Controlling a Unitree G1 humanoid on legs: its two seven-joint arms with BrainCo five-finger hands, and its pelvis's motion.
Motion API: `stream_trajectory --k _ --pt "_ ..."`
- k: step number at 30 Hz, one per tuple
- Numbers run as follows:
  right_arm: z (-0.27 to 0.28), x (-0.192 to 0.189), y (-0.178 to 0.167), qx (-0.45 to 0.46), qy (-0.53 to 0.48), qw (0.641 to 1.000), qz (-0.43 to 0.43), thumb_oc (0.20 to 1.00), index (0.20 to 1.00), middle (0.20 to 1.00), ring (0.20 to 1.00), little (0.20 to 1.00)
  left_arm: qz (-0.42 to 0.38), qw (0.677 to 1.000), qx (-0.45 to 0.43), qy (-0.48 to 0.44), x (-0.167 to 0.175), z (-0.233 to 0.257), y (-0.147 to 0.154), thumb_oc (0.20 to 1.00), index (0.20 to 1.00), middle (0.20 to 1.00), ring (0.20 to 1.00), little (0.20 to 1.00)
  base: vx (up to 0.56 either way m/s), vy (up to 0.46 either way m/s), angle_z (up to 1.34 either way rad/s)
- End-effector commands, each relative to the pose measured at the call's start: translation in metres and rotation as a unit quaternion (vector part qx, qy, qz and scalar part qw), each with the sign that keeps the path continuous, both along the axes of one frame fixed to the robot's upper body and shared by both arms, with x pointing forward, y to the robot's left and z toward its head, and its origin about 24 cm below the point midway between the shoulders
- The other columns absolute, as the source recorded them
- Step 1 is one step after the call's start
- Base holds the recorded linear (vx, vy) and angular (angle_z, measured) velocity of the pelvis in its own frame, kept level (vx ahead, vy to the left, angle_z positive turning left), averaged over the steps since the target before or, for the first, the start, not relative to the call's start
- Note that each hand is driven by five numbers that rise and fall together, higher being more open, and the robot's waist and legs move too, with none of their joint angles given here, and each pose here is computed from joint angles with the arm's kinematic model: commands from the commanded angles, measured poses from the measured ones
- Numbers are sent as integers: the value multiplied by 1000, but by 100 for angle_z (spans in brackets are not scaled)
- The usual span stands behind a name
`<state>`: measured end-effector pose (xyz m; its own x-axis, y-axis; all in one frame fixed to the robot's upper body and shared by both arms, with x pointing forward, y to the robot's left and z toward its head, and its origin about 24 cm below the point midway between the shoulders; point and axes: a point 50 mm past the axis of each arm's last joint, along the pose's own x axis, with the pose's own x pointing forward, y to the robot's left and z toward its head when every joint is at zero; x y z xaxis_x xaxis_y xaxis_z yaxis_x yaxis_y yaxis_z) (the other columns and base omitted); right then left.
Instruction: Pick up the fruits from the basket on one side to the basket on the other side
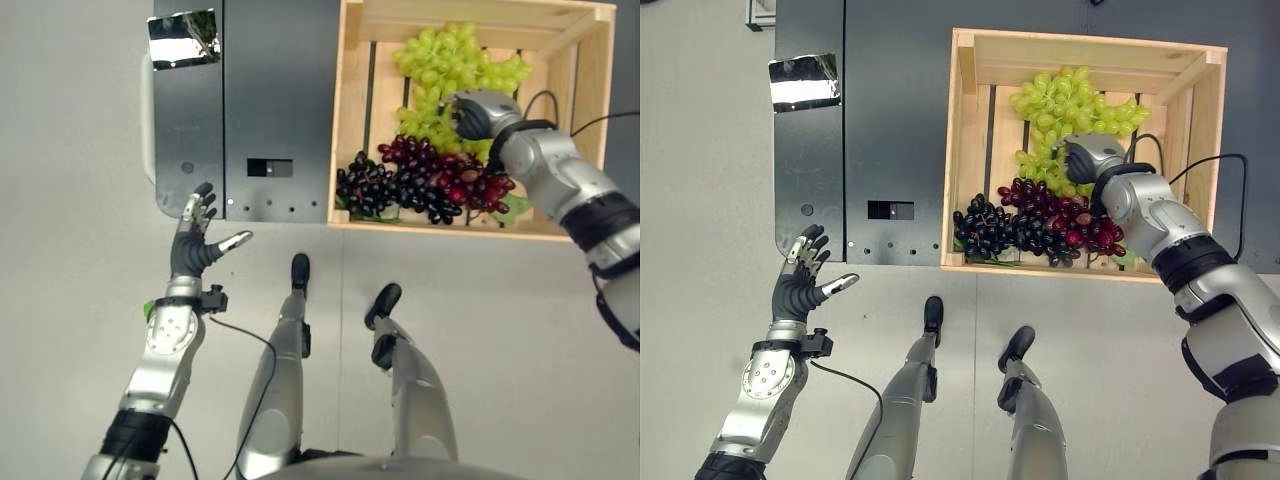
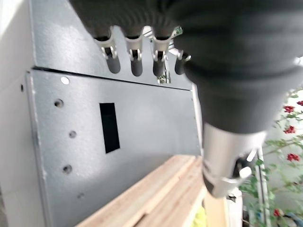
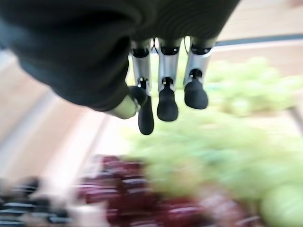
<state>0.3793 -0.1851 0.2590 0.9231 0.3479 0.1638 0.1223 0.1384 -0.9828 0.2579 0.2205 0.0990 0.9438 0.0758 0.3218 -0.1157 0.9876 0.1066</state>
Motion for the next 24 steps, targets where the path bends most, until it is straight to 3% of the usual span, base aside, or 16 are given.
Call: stream_trajectory --k 1,8,17,18,19,20,24 --pt "25 -13 3 45 -14 997 55 200 200 200 200 200 -6 998 25 -59 -10 23 8 1000 1000 1000 1000 1000 0 0 0" --pt "62 -56 10 60 -60 985 149 200 200 200 200 200 7 996 58 -61 -18 28 23 1000 1000 1000 1000 1000 0 -5 -1" --pt "77 -75 4 29 -85 984 156 200 200 200 200 200 19 996 65 -60 -22 28 29 1000 1000 1000 1000 1000 4 1 1" --pt "76 -72 1 23 -85 986 144 341 341 341 341 341 21 996 67 -58 -23 28 30 1000 1000 1000 1000 1000 0 0 0" --pt "77 -70 0 20 -90 986 136 793 793 793 793 793 22 996 67 -59 -23 28 30 1000 1000 1000 1000 1000 0 0 0" --pt "76 -67 -3 17 -91 988 124 1000 1000 1000 1000 1000 23 996 65 -59 -24 28 31 1000 1000 1000 1000 1000 0 0 0" --pt "74 -57 -13 -5 -94 992 80 1000 1000 1000 1000 1000 25 997 58 -53 -24 25 29 1000 1000 1000 1000 1000 0 0 0"
